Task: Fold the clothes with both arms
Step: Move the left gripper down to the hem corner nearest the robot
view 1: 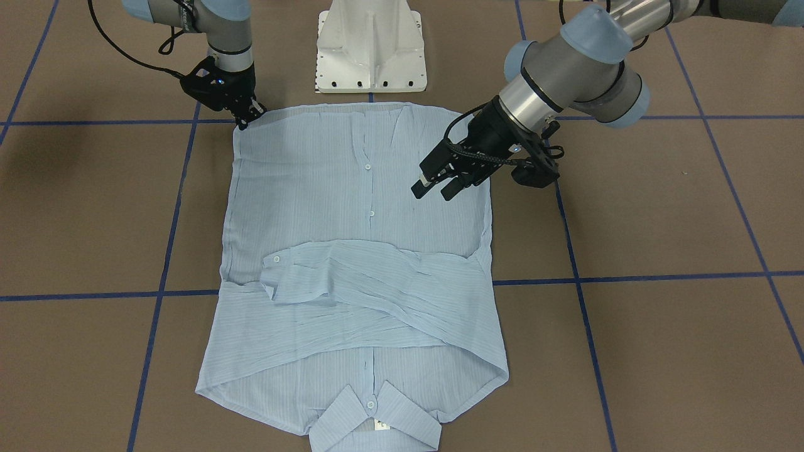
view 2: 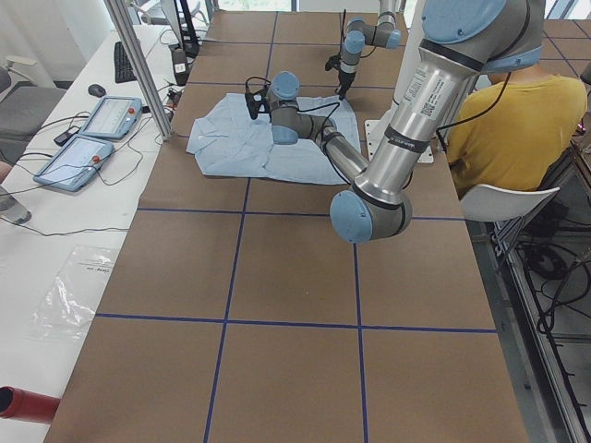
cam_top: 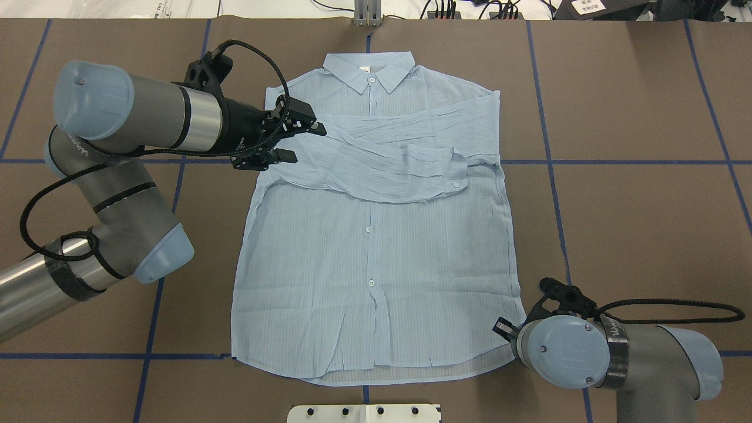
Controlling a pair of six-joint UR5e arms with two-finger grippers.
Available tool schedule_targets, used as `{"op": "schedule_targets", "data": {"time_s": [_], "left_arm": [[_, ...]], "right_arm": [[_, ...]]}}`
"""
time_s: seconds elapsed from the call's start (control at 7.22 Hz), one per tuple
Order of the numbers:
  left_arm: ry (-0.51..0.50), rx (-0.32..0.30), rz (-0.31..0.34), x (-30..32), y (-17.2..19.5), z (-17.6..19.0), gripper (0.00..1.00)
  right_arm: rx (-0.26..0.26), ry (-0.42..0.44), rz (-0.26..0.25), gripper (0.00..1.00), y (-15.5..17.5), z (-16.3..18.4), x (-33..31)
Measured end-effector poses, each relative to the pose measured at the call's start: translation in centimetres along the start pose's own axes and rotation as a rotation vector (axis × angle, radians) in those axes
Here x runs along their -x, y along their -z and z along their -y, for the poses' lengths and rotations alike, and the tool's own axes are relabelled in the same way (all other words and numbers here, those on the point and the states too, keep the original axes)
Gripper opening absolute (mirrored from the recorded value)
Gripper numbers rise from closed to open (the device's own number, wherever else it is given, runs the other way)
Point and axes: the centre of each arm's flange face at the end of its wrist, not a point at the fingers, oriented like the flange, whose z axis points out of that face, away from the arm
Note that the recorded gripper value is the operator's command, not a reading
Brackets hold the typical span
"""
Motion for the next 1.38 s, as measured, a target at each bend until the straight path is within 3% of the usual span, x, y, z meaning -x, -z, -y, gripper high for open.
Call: {"op": "schedule_targets", "data": {"time_s": [0.28, 0.55, 0.83, 0.97, 1.11, 1.38], "left_arm": [[0.025, -0.015, 0.040, 2.3, -0.1, 0.2, 0.82], [0.018, -0.057, 0.149, 6.3, -0.1, -1.5, 0.82], [-0.039, -0.143, 0.381, 8.6, -1.7, -7.5, 0.82], [-0.073, -0.147, 0.472, 11.0, -2.0, -11.1, 0.82], [-0.100, -0.136, 0.538, 14.3, -1.1, -14.0, 0.82], [-0.102, -0.117, 0.592, 18.0, 0.3, -18.1, 0.82]], "right_arm": [[0.010, -0.005, 0.028, 0.00, 1.7, 0.4, 0.1], [0.015, -0.012, 0.050, 0.00, 2.8, 0.7, 0.4], [0.017, -0.011, 0.052, 0.00, 2.9, 0.6, 0.5], [0.018, -0.010, 0.051, 0.00, 2.9, 0.6, 0.5], [0.018, -0.009, 0.049, 0.00, 2.8, 0.6, 0.4], [0.019, -0.005, 0.046, 0.00, 2.6, 0.4, 0.4]]}}
